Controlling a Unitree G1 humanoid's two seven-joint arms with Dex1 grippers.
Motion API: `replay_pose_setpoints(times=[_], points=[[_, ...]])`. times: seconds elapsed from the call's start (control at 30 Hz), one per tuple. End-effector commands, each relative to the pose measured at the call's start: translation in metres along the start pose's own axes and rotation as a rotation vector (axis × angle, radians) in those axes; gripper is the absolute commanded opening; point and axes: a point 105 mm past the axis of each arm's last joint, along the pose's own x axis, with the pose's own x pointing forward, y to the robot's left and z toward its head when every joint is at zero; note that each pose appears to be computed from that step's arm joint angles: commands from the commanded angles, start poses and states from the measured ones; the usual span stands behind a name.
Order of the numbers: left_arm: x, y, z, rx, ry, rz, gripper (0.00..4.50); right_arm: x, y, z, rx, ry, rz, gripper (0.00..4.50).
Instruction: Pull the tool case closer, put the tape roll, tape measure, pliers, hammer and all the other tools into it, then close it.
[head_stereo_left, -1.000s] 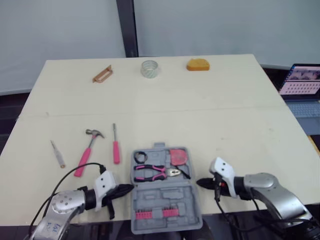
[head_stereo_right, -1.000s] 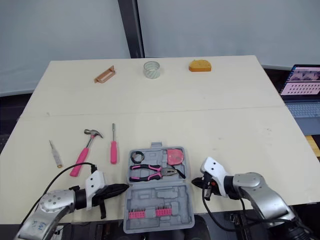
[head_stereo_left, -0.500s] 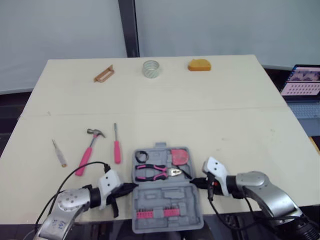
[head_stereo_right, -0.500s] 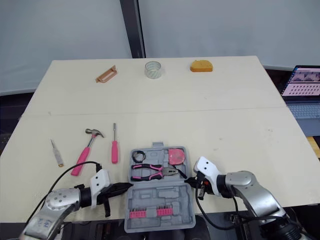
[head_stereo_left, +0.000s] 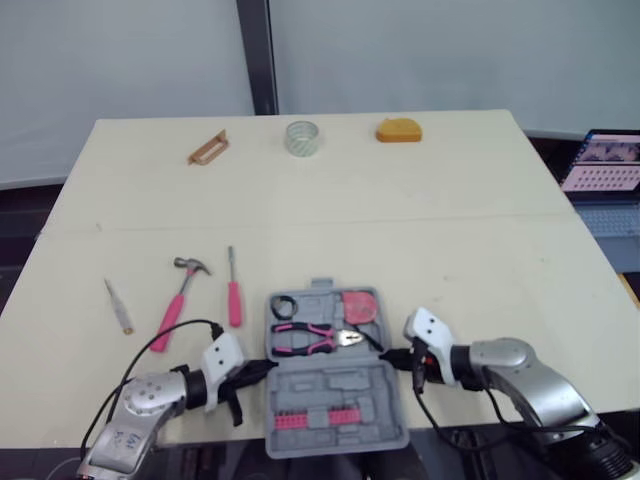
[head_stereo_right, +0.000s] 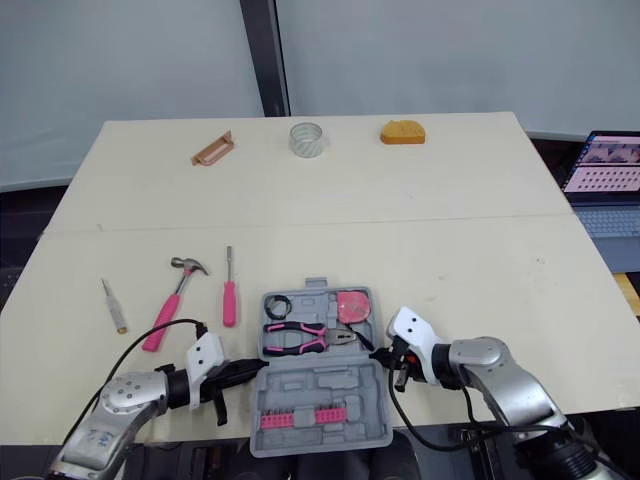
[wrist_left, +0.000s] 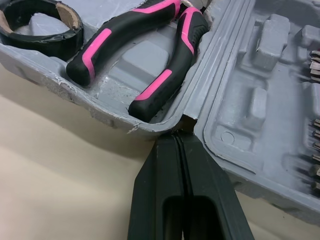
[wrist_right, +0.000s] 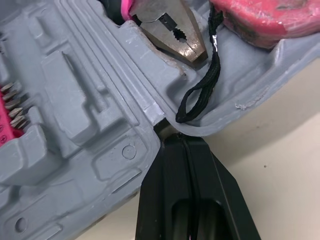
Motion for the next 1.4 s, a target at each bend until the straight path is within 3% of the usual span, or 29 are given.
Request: replay_pose_setpoints(times=[0.03, 1.4], points=[[0.007, -0.004, 0.006, 0.015, -0.026, -0.014, 0.01, 0.002, 0.002, 0.008, -0.016, -0.034, 0.0, 0.0], [0.019, 0.014, 0.027, -0.002, -0.091, 0.084, 0.01, 0.001, -0.025, 0.022, -0.023, -0.09, -0.115, 0.0]])
